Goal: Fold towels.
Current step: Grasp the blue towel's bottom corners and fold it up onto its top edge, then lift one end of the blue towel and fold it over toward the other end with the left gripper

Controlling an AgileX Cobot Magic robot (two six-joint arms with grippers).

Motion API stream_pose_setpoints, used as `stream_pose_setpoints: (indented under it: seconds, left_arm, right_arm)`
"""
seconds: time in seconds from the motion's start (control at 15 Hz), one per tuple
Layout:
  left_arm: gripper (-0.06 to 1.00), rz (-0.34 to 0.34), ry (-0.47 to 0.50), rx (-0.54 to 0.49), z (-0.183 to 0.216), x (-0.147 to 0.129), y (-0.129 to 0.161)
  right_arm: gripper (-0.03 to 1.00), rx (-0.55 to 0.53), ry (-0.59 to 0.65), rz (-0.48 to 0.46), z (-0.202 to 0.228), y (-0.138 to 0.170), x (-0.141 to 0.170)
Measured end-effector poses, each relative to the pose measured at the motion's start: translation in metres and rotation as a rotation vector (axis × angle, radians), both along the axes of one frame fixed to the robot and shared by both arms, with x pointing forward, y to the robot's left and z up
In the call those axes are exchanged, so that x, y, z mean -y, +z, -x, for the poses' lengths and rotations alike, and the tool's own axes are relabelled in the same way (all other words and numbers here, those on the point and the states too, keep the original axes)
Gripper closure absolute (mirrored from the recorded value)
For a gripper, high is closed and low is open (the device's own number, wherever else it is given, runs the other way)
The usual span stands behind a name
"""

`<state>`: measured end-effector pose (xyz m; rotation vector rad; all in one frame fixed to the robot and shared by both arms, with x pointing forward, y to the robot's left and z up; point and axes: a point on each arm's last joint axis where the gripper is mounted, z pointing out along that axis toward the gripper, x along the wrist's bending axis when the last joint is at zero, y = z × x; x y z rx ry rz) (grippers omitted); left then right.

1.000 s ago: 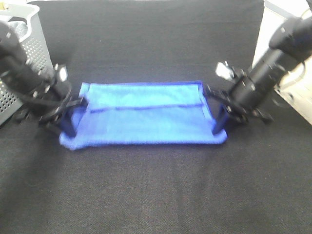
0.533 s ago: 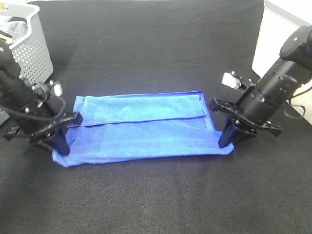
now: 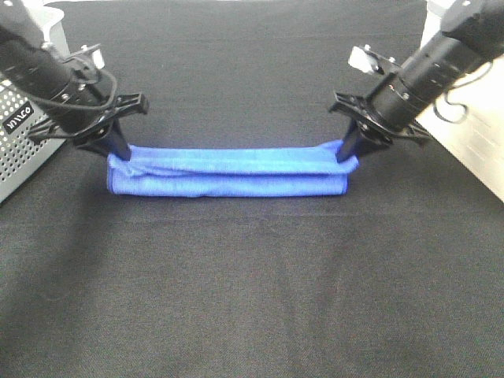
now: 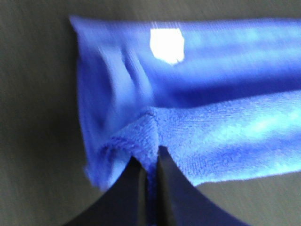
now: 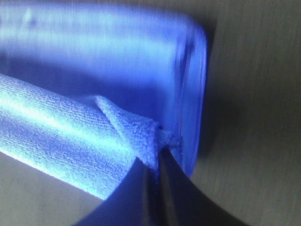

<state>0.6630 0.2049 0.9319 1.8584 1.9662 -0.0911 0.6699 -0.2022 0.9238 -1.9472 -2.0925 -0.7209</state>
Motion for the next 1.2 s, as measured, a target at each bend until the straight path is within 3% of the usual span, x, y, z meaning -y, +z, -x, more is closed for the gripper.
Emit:
stream_pose_setpoints:
  seconds: [0.33,0.47,0.53,0.6,0.67,0.73,0.87,1.2]
  left_arm:
    - [0.93,-0.018,0.031,0.048,-0.025,0.001,-0.025]
    - [0.86,-0.004,0.046,0.057,-0.027,0.002,-0.026]
    - [0.73,-0.001,0.049,0.060,-0.028,0.002,-0.026]
    - [0.46,-0.001,0.048,0.058,-0.027,0.002,-0.026]
    - [0.29,-0.003,0.042,0.048,-0.026,0.002,-0.025]
    - [0.17,-0.019,0.029,0.049,-0.026,0.001,-0.025]
    - [0.10,-0.055,0.015,0.062,-0.025,-0.002,-0.019]
    - [0.10,-0.070,0.007,0.011,-0.023,-0.003,-0.031]
  right_arm:
    - [0.96,-0.036,0.006,0.009,-0.018,-0.032,-0.002]
    - [0.80,-0.061,0.005,0.018,-0.017,-0.044,-0.002]
    - [0.64,-0.061,0.005,0.020,-0.017,-0.044,-0.001]
    - [0.37,-0.060,-0.009,0.024,-0.019,-0.041,-0.001]
    - [0.21,-0.057,-0.001,0.035,-0.021,-0.038,0.000]
    - [0.13,-0.061,0.012,0.048,-0.020,-0.032,0.000]
    - [0.08,-0.060,0.053,0.094,-0.016,-0.020,0.004]
    - [0.07,-0.066,0.060,0.120,-0.012,-0.006,0.006]
